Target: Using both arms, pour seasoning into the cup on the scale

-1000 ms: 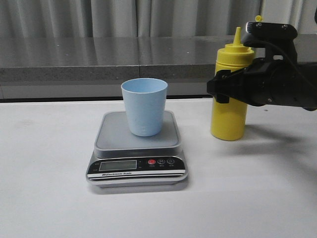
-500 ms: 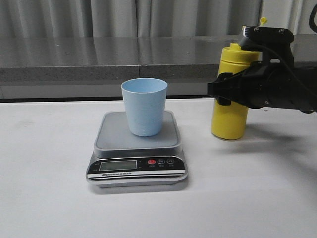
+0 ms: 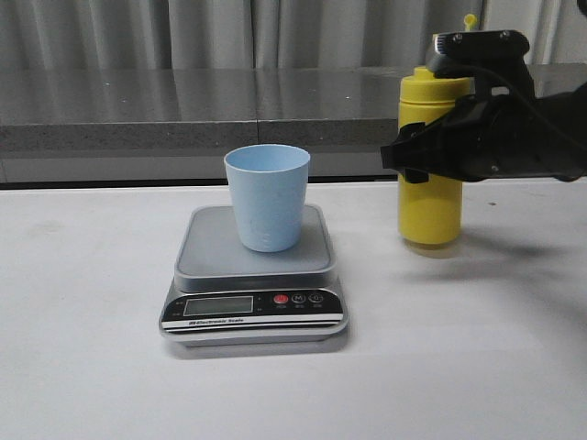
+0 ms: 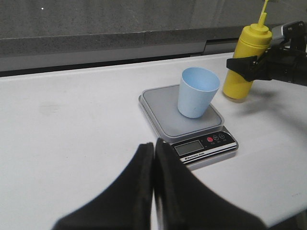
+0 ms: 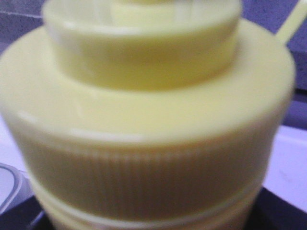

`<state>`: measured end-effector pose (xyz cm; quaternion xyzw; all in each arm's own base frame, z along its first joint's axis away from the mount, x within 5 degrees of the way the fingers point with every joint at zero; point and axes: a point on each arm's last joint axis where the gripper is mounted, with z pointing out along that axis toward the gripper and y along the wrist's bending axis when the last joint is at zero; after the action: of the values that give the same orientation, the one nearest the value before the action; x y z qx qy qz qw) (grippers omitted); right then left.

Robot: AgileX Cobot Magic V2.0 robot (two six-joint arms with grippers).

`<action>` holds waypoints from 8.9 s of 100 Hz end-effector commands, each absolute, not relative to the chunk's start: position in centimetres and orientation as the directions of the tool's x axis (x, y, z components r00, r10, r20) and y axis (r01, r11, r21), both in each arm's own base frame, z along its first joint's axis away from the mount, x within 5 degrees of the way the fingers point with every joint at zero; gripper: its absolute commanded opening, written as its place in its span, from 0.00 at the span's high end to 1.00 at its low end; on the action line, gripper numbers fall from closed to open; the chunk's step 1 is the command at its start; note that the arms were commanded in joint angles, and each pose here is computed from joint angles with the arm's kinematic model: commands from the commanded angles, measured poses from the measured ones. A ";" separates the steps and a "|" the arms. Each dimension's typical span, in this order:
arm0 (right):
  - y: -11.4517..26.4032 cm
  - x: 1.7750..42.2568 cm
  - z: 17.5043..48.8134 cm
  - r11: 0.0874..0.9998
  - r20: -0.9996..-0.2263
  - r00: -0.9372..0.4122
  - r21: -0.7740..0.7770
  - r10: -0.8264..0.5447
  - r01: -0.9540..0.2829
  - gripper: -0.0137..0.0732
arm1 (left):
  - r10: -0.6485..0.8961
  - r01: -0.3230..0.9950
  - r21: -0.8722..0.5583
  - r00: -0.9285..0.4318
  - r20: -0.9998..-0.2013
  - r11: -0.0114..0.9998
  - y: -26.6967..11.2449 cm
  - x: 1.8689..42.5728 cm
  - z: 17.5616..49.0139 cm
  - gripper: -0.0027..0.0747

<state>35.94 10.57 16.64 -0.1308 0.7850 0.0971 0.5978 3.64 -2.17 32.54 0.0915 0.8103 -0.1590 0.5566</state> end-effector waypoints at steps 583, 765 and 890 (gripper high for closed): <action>8.6 34.0 18.2 0.883 -0.998 -0.052 0.063 0.044 -0.465 0.66 | -0.074 0.328 -0.173 -0.293 -0.953 0.929 -2.2 3.9 33.8 0.99; 5.9 23.5 22.4 0.915 -0.988 0.026 0.129 0.150 -0.382 0.42 | -0.074 0.328 -0.173 -0.293 -0.953 0.929 -2.2 3.9 33.8 0.99; 1.7 10.7 28.6 0.978 -0.991 -0.013 0.132 0.132 -0.160 0.92 | -0.074 0.328 -0.173 -0.293 -0.953 0.929 -2.2 3.9 33.8 0.99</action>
<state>11.18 1.96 26.99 -0.0030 0.7400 0.1139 0.6629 3.64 -2.17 32.54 0.0915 0.8103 -0.1590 0.5566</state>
